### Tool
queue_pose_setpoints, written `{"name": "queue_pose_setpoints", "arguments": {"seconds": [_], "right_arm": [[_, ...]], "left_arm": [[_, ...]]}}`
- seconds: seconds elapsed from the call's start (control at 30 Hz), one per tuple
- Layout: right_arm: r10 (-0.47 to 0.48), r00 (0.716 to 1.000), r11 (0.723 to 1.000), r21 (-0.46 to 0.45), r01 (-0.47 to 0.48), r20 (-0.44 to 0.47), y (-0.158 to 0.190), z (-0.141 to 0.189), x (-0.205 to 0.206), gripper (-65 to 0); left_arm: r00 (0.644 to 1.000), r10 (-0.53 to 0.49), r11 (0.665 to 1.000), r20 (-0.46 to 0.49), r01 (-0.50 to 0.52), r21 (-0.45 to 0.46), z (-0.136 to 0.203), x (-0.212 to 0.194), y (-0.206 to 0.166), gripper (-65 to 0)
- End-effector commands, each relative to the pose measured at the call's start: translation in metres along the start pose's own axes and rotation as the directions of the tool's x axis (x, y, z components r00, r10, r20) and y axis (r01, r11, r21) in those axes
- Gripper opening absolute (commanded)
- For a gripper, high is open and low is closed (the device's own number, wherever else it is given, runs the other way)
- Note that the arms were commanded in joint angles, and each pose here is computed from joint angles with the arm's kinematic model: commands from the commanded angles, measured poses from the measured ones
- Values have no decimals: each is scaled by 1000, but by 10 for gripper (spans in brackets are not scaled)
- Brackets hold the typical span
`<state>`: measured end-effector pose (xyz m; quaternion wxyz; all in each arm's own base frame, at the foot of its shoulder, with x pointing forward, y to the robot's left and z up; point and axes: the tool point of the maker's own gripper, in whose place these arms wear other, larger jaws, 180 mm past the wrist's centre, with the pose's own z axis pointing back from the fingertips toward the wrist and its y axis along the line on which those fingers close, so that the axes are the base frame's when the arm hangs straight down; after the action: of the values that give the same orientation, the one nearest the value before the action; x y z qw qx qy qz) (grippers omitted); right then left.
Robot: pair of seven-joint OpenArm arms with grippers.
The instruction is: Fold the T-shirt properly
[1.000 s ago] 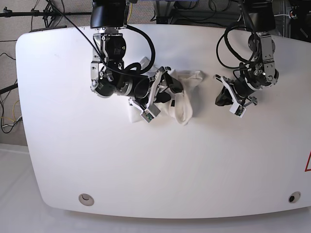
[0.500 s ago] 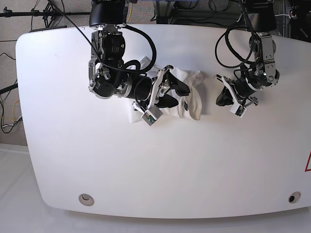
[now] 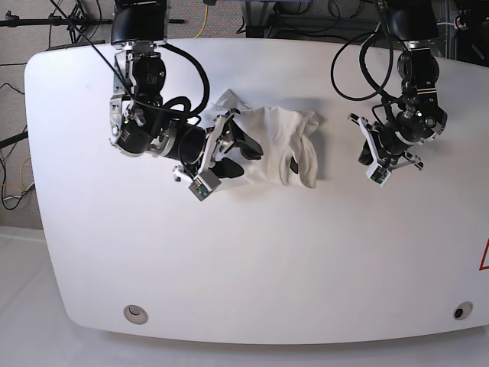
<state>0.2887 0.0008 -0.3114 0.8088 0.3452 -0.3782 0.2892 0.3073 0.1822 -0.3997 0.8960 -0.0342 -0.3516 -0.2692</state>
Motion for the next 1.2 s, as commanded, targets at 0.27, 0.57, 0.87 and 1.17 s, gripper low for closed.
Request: {"name": "queue_pose_setpoints", "arguments": {"seconds": [0.27,0.57,0.87,1.17], "right_arm": [[76,996,997,-26,-75,47,-7,18,18,-330],[52,998,999,-13,-52,30,-2,16,6,-330],[47,999,999,-12,-46,27,-2,15,4,-330],[37,999,999,-18,-37,14,-3,17,-3,-330]], "left_arm": [[974,-147,984,172,126,130,47,81,15,-650],[966,-111,991,233,89,103,43,99,0,-650],[936,-123,992,331,115,41,43,137,-41,-650],[928,-156,980,338,188,-64,37,145,-95,-650]]}}
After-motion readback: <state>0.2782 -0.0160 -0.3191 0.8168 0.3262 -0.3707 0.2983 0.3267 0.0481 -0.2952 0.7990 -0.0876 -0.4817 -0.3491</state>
